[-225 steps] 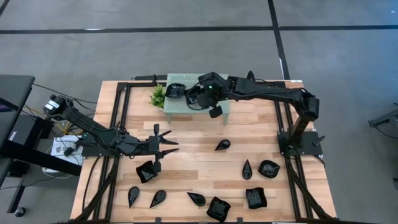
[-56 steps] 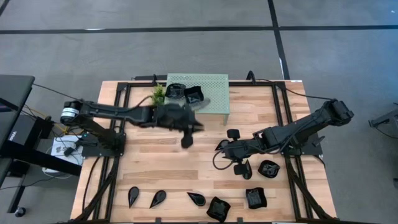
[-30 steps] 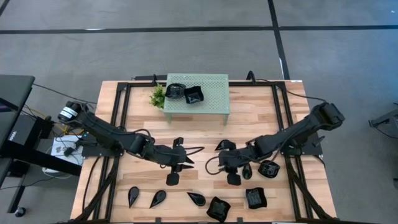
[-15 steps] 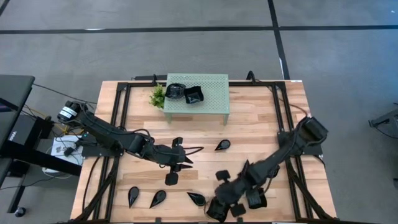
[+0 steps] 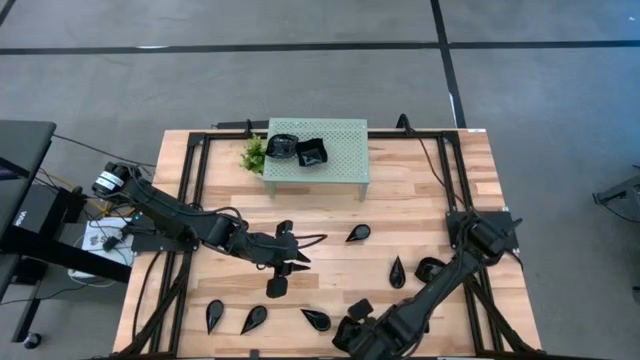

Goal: Pick & Place Mini shaped plates
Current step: Stack the distorted square plate on top of the other distorted square plates on the shelf

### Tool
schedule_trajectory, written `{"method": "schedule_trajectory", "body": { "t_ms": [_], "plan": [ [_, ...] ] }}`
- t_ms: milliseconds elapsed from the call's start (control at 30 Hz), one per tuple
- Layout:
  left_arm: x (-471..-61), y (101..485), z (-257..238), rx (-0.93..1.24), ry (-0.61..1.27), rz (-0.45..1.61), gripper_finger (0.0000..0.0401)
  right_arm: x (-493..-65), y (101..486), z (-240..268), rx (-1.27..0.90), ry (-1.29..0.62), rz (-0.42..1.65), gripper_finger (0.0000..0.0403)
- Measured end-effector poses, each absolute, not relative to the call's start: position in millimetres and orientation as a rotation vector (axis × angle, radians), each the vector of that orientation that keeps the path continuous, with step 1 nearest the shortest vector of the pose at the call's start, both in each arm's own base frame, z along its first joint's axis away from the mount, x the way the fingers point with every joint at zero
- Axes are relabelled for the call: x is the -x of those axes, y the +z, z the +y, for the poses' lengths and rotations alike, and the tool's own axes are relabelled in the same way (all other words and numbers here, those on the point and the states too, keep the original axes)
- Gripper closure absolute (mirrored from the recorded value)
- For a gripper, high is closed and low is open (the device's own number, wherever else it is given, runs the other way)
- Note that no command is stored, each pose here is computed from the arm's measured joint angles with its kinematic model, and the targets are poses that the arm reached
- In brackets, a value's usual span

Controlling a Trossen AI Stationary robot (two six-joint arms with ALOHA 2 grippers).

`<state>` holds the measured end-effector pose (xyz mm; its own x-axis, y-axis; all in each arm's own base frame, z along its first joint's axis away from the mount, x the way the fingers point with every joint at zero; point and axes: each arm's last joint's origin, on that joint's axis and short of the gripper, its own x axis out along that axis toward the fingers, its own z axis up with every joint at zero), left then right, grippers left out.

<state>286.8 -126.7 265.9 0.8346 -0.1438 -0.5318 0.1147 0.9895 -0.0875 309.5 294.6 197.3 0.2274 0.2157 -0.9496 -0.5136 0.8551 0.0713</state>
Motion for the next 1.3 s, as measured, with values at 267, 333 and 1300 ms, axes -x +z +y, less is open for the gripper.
{"method": "schedule_trajectory", "body": {
  "t_ms": [267, 333, 1300],
  "plan": [
    [-287, 266, -127, 0.053, -0.137, 0.567, 0.0325, -315, 196, 298, 0.277, 0.51, 1.233, 0.0324],
    [-287, 266, -127, 0.054, -0.137, 0.566, 0.0325, -315, 196, 297, 0.279, 0.509, 1.238, 0.0324],
    [-287, 266, -127, 0.051, -0.14, 0.566, 0.0325, -315, 175, 302, 0.482, 0.454, 1.194, 0.0328]
  ]
}}
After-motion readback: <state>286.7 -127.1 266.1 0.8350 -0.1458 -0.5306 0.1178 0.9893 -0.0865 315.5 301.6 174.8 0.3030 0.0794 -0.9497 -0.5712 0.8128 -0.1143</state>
